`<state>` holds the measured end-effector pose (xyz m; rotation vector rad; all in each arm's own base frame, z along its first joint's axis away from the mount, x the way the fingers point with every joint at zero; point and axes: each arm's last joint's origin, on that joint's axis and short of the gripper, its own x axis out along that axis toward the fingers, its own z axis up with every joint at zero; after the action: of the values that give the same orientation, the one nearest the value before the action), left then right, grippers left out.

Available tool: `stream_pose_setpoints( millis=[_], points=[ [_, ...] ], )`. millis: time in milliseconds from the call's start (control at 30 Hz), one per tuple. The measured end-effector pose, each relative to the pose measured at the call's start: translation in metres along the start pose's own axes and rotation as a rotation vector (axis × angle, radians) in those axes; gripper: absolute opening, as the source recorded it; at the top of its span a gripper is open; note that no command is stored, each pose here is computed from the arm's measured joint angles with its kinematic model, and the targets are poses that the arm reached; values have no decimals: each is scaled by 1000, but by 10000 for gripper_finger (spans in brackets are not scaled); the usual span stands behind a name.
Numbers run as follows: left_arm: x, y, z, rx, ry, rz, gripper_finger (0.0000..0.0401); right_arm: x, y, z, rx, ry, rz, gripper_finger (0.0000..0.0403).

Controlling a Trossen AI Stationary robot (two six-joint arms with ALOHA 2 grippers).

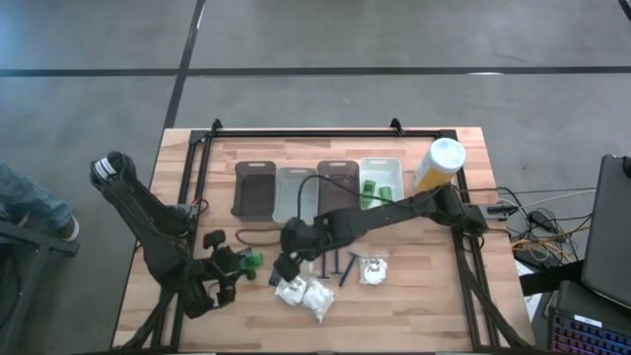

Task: Pick & Place Travel size toiletries
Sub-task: Put the green shampoo into the white bin

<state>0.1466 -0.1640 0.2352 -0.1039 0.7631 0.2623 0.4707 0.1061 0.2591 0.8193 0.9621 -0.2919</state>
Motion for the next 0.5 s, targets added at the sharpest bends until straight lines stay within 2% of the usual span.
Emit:
stream_pose_setpoints(
  millis=[233, 500],
  points=[
    [3, 1, 10, 48, -34, 33, 161, -4, 12, 22, 14, -86, 212, 364],
    [4, 3, 14, 65, -100, 83, 161, -5, 12, 27, 28, -104, 231, 364]
  ],
)
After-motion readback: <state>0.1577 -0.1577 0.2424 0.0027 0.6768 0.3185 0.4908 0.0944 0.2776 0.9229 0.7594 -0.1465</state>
